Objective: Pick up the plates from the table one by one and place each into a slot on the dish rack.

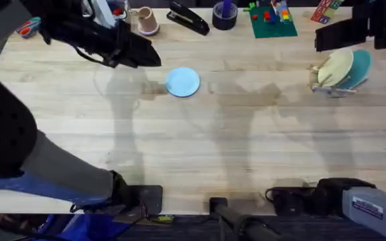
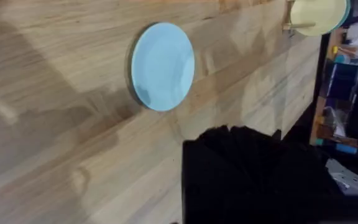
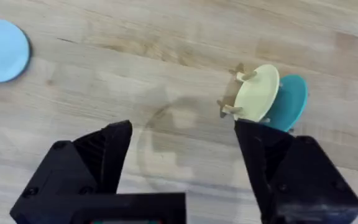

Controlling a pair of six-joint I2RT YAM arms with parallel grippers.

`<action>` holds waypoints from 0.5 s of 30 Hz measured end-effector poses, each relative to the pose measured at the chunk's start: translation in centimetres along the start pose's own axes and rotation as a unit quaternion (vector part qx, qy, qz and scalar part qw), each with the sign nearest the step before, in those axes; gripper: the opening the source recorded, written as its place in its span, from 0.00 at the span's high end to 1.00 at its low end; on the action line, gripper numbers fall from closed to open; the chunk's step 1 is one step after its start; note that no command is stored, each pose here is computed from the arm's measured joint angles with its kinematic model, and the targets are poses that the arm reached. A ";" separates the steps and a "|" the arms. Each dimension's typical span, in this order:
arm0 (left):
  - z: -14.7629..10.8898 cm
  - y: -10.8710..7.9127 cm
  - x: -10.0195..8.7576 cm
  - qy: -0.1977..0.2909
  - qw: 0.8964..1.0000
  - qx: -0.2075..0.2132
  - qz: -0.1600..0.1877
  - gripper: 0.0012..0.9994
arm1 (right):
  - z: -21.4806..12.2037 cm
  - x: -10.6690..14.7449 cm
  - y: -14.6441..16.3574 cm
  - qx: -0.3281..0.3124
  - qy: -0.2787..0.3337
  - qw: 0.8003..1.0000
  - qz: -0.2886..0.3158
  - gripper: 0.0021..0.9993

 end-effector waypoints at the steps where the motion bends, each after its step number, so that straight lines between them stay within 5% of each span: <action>1: 0.3 0.3 0.1 0.001 1.000 0.005 -0.002 0.96 | 0.0 0.0 0.0 0.000 0.000 1.000 0.000 0.00; 15: 3.7 3.6 -0.3 0.005 0.999 0.047 -0.024 0.96 | 0.0 0.0 0.0 0.000 0.000 1.000 0.000 0.00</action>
Point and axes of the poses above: each hand's point on the last joint's axis, 136 mm out from that joint toward the fingers, its own z axis out along the fingers, its own y axis along the line the jaws close on, x = y × z, the point moved 4 cm from there along -z, back along the fingers, and after that the axes turned 1 degree about z, right-handed, at the moved point
